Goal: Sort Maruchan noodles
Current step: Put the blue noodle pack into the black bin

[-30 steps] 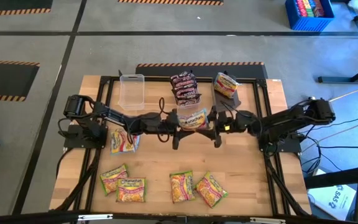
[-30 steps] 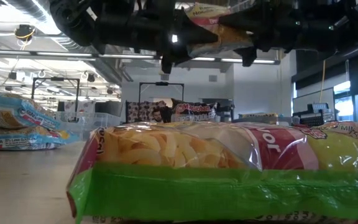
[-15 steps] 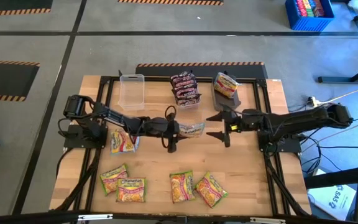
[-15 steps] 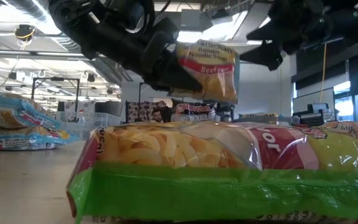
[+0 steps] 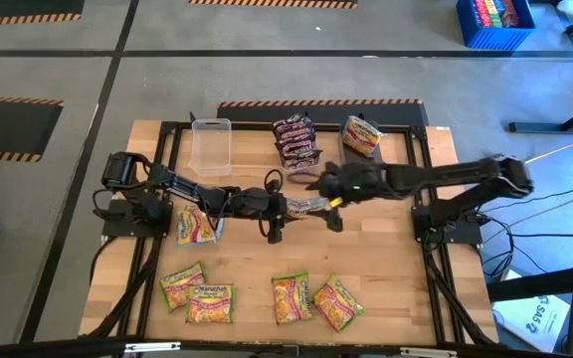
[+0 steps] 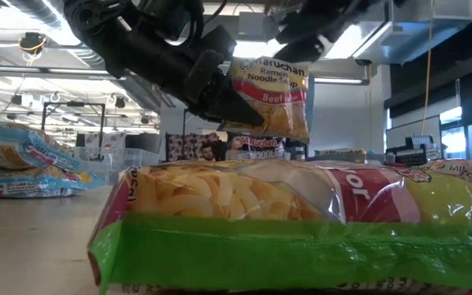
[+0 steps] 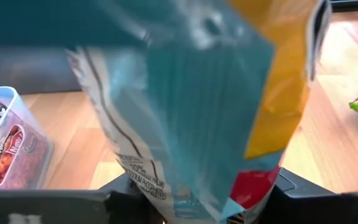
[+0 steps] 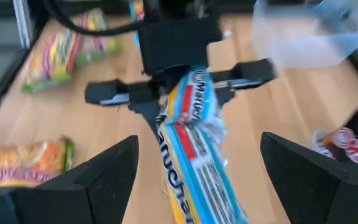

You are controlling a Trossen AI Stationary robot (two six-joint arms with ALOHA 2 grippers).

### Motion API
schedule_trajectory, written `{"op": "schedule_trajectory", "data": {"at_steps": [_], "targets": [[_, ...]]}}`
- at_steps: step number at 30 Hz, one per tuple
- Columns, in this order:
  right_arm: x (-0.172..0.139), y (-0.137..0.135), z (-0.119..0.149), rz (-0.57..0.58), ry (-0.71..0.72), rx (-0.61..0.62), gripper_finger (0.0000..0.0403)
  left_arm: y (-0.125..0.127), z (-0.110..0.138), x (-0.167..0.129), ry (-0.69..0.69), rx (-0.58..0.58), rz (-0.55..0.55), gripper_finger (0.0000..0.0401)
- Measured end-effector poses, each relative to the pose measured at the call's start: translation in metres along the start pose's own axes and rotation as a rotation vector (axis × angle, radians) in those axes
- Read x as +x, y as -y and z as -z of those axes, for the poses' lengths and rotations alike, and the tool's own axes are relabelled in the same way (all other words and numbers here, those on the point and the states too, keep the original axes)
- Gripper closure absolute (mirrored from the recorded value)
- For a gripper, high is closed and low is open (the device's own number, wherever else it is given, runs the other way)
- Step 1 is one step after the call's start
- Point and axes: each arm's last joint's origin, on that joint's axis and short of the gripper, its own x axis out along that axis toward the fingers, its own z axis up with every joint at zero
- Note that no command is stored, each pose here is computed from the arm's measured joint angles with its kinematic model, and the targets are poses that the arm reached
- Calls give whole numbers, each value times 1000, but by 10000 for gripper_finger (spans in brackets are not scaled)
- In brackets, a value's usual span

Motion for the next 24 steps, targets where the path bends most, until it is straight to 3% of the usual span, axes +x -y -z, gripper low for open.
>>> {"op": "schedule_trajectory", "data": {"at_steps": [7,13,24], "targets": [[37,-1,-19,-67,-255,-16,81,1,0,0,0,1,3,253],[57,0,-14,-87,-345,-7,95,1,1,0,-6,1,4,253],[57,0,-14,-68,-347,-38,278,3,0,-1,4,12,-9,246]]}}
